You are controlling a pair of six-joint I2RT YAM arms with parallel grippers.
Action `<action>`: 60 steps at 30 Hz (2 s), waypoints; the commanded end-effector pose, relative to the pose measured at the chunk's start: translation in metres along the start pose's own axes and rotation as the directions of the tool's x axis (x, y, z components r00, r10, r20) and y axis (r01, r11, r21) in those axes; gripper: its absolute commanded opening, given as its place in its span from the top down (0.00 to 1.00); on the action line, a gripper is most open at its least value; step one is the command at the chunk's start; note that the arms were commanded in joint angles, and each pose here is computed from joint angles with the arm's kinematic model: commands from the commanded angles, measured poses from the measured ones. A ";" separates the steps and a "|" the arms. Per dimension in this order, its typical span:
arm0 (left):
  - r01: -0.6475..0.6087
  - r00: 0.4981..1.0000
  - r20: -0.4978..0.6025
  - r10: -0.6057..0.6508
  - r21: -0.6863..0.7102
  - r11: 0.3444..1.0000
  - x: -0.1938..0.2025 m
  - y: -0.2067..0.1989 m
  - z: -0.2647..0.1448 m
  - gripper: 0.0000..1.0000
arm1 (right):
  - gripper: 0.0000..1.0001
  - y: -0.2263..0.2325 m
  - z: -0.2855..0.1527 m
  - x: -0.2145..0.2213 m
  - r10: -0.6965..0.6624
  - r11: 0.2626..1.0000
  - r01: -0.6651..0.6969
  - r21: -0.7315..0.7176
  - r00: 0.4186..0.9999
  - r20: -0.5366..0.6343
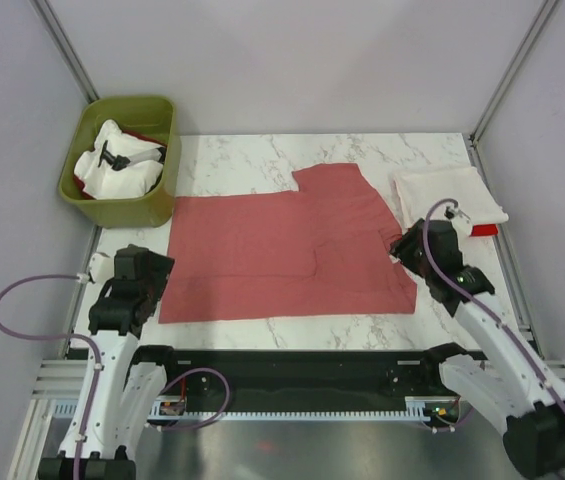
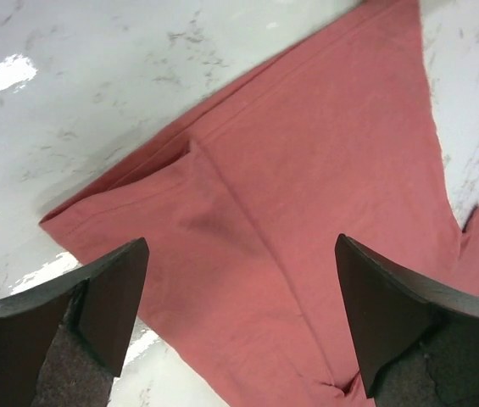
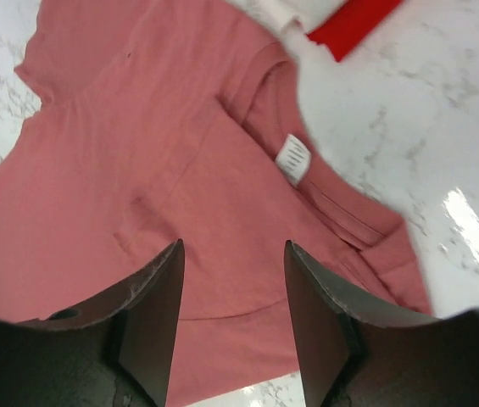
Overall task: Fold and stack the t-shirts
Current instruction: Fold the tshirt
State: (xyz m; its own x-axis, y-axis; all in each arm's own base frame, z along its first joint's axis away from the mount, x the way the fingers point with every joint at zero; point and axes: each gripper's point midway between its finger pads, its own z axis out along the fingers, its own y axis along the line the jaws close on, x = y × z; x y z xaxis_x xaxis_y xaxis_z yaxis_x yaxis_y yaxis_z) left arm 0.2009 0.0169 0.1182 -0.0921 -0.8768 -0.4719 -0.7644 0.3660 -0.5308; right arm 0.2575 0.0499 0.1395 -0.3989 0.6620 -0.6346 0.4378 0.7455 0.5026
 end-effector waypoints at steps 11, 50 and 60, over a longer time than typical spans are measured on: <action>-0.414 0.900 0.038 0.435 0.391 0.822 -0.021 -0.163 0.006 0.03 | 0.43 0.116 0.092 -0.029 -0.291 0.947 0.280 -0.160 0.955 -0.055; -0.603 0.763 -0.184 0.620 0.146 0.785 0.025 -0.230 0.223 0.11 | 0.48 0.184 0.375 -0.043 -0.506 0.862 0.506 0.023 0.862 -0.011; -0.609 0.761 -0.193 0.619 0.112 0.785 0.017 -0.222 0.228 0.12 | 1.00 0.122 0.386 -0.073 -0.261 0.964 0.264 0.039 0.962 -0.076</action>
State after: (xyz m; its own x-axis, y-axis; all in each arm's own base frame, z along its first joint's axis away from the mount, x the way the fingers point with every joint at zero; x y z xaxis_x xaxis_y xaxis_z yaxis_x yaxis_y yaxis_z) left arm 0.5106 -0.0364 0.0603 -0.7006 -0.4833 -0.5250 -0.4195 0.8741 -0.2448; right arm 0.6619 0.0938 0.0281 -0.5489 0.3735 -0.7478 0.2683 0.9260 0.2655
